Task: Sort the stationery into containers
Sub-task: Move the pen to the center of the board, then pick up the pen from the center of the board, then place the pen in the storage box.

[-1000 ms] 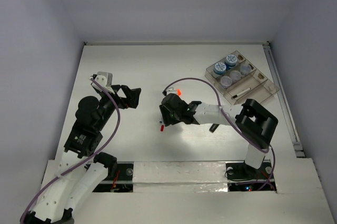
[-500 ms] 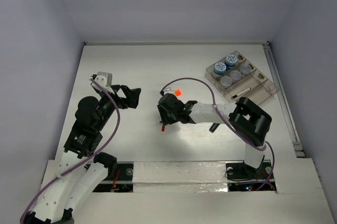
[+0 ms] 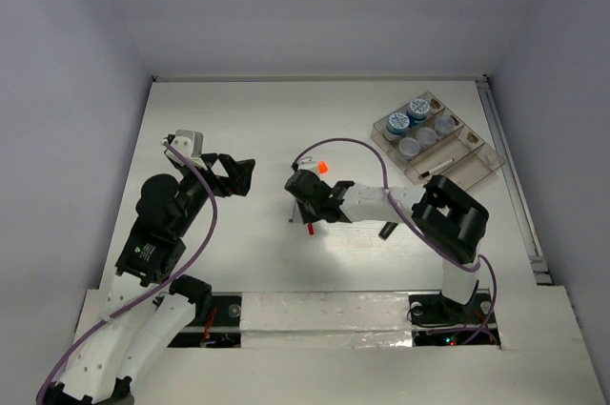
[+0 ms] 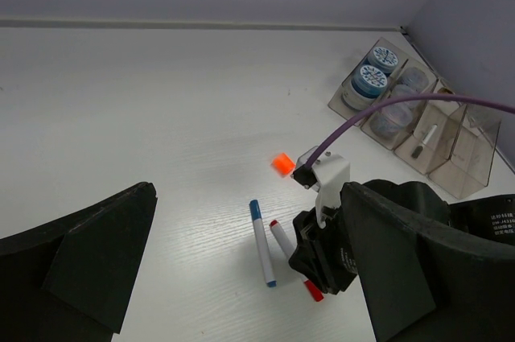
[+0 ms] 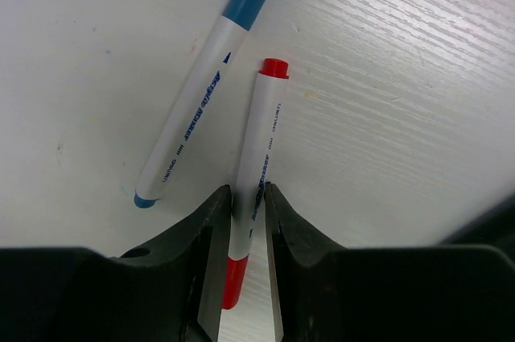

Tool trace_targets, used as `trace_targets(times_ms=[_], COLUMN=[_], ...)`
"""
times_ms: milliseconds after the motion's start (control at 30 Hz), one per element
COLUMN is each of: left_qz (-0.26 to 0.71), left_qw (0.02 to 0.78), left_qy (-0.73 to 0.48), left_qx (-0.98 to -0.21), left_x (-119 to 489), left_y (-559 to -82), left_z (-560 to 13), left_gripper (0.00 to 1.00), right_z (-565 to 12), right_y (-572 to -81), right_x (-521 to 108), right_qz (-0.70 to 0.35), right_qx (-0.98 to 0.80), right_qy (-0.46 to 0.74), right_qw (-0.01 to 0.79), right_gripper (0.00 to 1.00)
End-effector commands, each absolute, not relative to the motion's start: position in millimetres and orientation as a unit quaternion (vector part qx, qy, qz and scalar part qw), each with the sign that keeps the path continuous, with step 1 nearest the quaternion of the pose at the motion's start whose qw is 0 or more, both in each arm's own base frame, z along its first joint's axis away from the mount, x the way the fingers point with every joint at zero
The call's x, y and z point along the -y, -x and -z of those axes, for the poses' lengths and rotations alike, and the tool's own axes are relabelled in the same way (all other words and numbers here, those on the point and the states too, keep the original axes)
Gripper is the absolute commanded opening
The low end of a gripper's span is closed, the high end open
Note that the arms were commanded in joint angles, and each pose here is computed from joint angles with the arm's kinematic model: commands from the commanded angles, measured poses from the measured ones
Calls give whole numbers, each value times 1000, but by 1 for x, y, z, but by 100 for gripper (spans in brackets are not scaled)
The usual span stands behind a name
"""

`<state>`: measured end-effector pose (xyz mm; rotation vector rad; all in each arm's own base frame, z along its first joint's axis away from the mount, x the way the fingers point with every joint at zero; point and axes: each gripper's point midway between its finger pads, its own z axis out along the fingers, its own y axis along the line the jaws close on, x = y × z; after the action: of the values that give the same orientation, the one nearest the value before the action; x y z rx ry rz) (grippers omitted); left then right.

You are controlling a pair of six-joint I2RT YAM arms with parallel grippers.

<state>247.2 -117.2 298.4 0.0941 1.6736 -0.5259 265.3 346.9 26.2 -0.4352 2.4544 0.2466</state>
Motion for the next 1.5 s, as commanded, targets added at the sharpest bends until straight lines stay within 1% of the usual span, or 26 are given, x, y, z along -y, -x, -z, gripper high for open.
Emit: trace_targets(times_ms=[0,67,100,167,200,233,267,367,433,500,533,600,633,667,700,767,800,867,900,933,1000,1033,1133,1200,1300,1467], left_qz=[235,235,234,234,235,236,236,237,236,239,240,248,251,253,257,260,265,270,275,278,289,294,312,331,355,364], left_qw=[653,654,653,653,653,651,651,651,652,651,649,646,643,641,639,635,633,634,631,630,625,623,619,615,608,608], left_qy=[-48,-48,-47,-48,-48,-47,-48,-49,-49,-52,-54,-62,-65,-68,-73,-77,-82,-86,-93,-97,-109,-114,-132,-153,-177,-190], left_qx=[-719,-718,-718,-719,-719,-720,-720,-720,-719,-719,-720,-719,-721,-721,-722,-724,-722,-720,-719,-719,-717,-716,-709,-700,-688,-679], left_x=[119,118,118,119,119,119,119,120,120,121,122,126,128,129,132,134,136,138,141,142,147,150,157,165,174,177], left_y=[-246,-246,-246,-247,-247,-247,-247,-247,-247,-246,-246,-245,-246,-246,-245,-245,-244,-243,-241,-241,-238,-237,-232,-226,-217,-213], left_z=[-308,-309,-308,-308,-308,-307,-307,-307,-308,-308,-307,-306,-305,-304,-304,-303,-303,-304,-303,-303,-302,-302,-305,-308,-311,-314], left_gripper=[99,99,99,99,99,99,99,99,99,99,99,99,99,99,99,99,99,99,99,99,99,99,99,99,99,99], right_z=[-19,-12,-11,-4,-4,-7,-10,-41,-83,-104,-137,-150,-176,-184,-183,-208,-205,-223,-224,-219,-218,-212,-203,-187,-178,-162], right_y=[-269,-268,-268,-269,-270,-273,-275,-288,-300,-314,-322,-339,-345,-351,-363,-374,-383,-388,-390,-393,-398,-398,-402,-405,-411,-420], right_x=[-328,-324,-321,-316,-314,-312,-312,-319,-328,-312,-310,-278,-266,-251,-218,-178,-142,-104,-87,-56,-28,-4,19,35,46,56], right_qz=[-26,-12,-4,18,24,36,40,9,-48,-72,-109,-114,-132,-127,-105,-100,-76,-63,-54,-32,-27,-18,-34,-31,-22,-21], right_qx=[-932,-934,-935,-935,-934,-932,-931,-919,-905,-898,-881,-875,-859,-853,-852,-831,-827,-800,-793,-786,-768,-761,-746,-750,-755,-759], right_qy=[180,185,185,192,196,199,199,185,158,127,105,65,43,28,-4,-52,-89,-138,-159,-192,-236,-265,-306,-325,-333,-343], right_qw=[312,306,303,299,297,300,304,347,392,415,447,466,492,505,513,545,550,580,585,587,594,592,591,575,565,552], right_gripper=[30,30,28,18,9,2,0,0,0,0,0,0,0,0,0,0,0,0,0,0,0,0,0,0,0,0])
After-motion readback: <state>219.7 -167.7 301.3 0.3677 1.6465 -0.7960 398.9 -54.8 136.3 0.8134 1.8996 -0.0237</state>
